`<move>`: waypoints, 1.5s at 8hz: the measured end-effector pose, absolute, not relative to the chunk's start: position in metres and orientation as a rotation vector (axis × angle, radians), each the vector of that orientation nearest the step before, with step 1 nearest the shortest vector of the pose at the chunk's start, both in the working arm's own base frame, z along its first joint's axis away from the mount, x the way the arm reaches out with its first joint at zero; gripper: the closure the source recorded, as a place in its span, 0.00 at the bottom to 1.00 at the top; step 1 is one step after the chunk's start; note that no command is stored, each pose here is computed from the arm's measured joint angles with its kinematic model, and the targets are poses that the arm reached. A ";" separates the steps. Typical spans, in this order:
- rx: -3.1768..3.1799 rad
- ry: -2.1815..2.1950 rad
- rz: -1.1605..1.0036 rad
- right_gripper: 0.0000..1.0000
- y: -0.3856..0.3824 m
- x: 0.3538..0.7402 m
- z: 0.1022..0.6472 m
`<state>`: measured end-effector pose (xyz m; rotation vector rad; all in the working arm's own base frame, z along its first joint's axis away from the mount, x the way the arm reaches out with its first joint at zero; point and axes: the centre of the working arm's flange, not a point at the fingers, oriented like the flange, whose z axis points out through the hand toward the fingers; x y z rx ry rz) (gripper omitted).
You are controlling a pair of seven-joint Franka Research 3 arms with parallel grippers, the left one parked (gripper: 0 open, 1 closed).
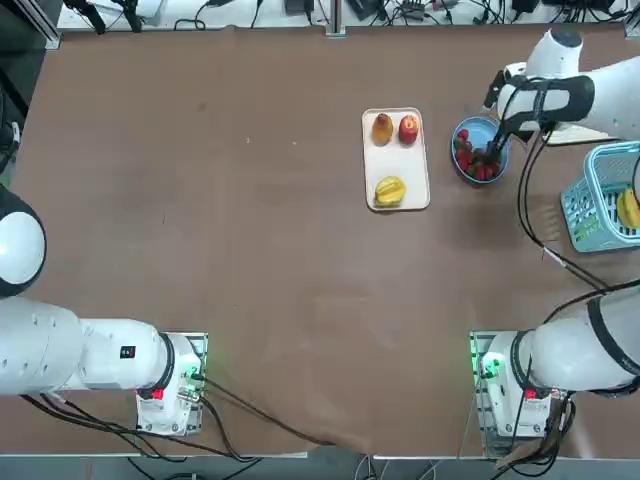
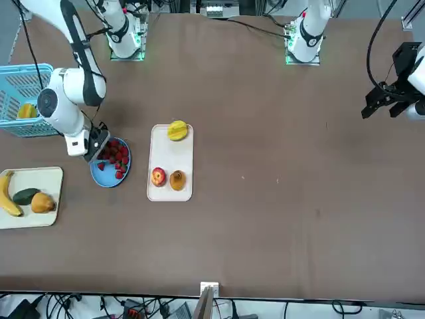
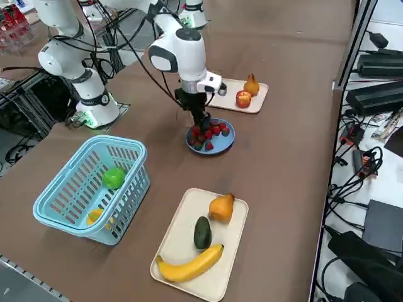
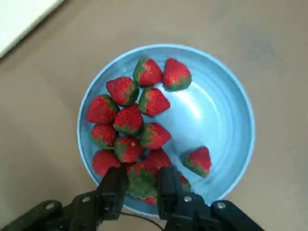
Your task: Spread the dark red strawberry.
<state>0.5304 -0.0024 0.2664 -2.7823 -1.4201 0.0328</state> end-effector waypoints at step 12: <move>-2.799 -1.364 0.028 0.00 0.028 0.639 0.291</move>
